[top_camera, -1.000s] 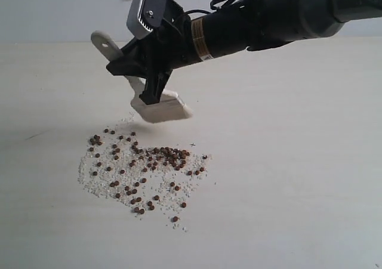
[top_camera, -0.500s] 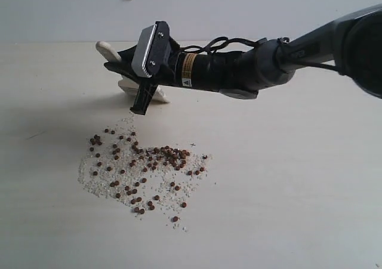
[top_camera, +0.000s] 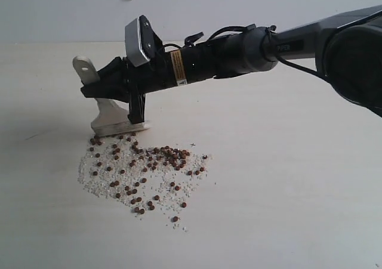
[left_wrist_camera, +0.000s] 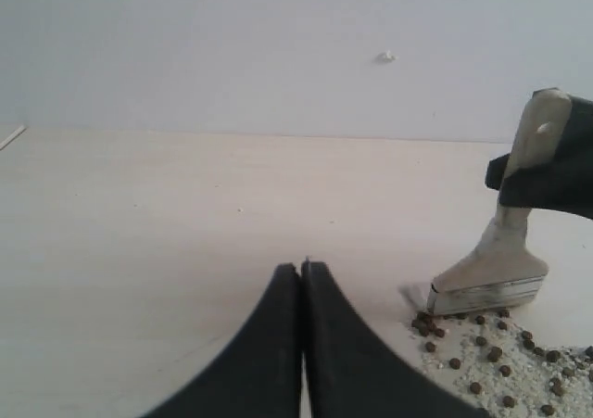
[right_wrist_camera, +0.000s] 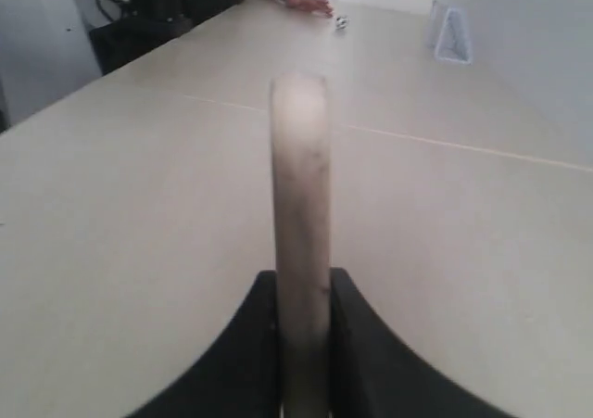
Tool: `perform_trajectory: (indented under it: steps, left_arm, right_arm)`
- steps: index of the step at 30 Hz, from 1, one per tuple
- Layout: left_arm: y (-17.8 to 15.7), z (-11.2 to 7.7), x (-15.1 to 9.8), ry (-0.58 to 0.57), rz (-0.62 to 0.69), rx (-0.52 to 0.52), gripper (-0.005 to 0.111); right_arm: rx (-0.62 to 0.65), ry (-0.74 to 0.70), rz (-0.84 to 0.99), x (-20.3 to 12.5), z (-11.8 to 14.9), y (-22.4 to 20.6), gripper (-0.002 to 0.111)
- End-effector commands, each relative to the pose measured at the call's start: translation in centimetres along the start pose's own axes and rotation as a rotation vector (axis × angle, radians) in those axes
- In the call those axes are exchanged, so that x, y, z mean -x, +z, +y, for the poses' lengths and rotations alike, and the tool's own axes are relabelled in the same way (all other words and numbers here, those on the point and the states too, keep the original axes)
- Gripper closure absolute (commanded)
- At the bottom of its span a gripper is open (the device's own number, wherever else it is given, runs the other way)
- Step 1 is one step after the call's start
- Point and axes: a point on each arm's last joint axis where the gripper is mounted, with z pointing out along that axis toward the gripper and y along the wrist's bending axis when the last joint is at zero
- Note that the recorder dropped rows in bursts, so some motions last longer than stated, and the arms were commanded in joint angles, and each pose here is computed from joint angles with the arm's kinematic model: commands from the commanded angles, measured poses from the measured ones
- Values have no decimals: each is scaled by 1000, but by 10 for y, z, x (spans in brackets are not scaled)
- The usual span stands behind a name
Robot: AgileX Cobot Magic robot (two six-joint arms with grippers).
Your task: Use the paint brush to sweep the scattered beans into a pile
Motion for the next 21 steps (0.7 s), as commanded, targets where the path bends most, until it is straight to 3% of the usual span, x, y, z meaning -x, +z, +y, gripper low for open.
perform_trajectory:
  steps: [1, 4, 12, 21]
  left_arm:
    - [-1, 0, 0, -6, -7, 0, 107]
    - [-1, 0, 0, -6, -7, 0, 107]
    - [-1, 0, 0, -6, -7, 0, 107]
    - [-1, 0, 0, -6, -7, 0, 107]
  right_arm:
    - [142, 120, 111, -6, 13, -2, 108]
    - [222, 154, 149, -2, 20, -5, 108]
    - [203, 98, 134, 38, 17, -13, 108]
    - [-13, -109, -1, 66, -3, -15, 108]
